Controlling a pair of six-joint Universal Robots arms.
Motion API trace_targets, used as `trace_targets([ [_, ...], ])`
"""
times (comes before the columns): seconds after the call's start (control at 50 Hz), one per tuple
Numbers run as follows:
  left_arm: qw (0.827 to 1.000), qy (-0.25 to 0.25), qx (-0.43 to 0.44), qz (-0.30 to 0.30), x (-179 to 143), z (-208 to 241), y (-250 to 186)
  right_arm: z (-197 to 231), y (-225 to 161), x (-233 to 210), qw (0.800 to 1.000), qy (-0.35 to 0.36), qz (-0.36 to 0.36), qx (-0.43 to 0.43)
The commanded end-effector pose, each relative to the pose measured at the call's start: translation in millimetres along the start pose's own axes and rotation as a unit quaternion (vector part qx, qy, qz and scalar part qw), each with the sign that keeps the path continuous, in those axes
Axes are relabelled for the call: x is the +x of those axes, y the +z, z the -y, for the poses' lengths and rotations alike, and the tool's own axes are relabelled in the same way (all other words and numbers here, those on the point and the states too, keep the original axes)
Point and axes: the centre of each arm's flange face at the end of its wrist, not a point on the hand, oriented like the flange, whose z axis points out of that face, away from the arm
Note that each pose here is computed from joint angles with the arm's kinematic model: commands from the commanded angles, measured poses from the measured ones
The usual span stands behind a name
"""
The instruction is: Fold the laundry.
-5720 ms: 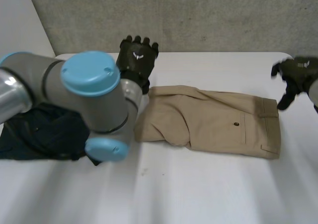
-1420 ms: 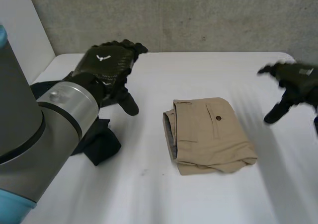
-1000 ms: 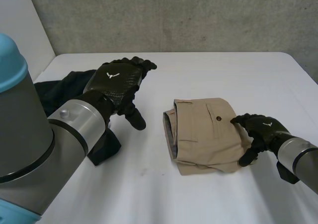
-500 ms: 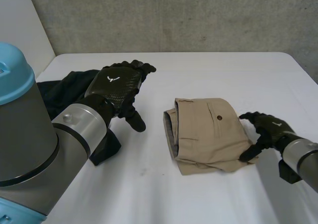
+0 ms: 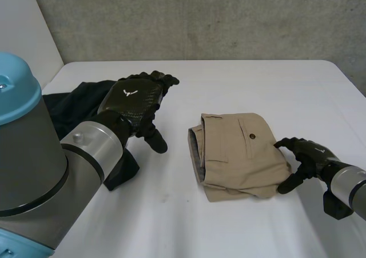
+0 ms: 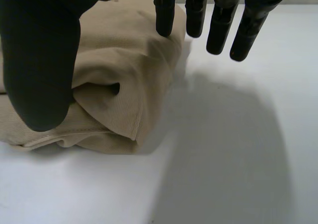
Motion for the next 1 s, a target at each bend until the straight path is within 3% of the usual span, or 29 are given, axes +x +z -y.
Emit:
trace_targets([
  [0.02, 1.0, 0.0, -0.001, 0.0, -0.1, -1.7, 0.0, 1.3, 14.4, -1.2, 1.0, -0.007, 0.01, 0.0],
  [0.42, 1.0, 0.0, 0.003, 0.004, -2.2, -5.1, 4.6, 12.6, 41.2, -25.9, 0.997, -0.052, 0.055, 0.02],
  [0.56, 1.0, -0.001, -0.006, 0.01, -5.9, -10.6, 9.5, 30.8, 55.8, -43.1, 0.987, -0.131, 0.076, 0.056],
  [0.76, 1.0, -0.002, -0.019, 0.014, -8.2, -19.0, 14.4, 84.2, 108.1, -44.2, 0.961, -0.218, 0.074, 0.151],
  [0.96, 0.999, -0.001, -0.033, 0.018, -10.4, -27.8, 21.0, 120.3, 171.8, -20.4, 0.944, -0.238, 0.045, 0.224],
  [1.0, 0.999, -0.001, -0.034, 0.018, -10.5, -28.8, 21.5, 128.1, 184.4, 4.7, 0.946, -0.231, 0.01, 0.228],
])
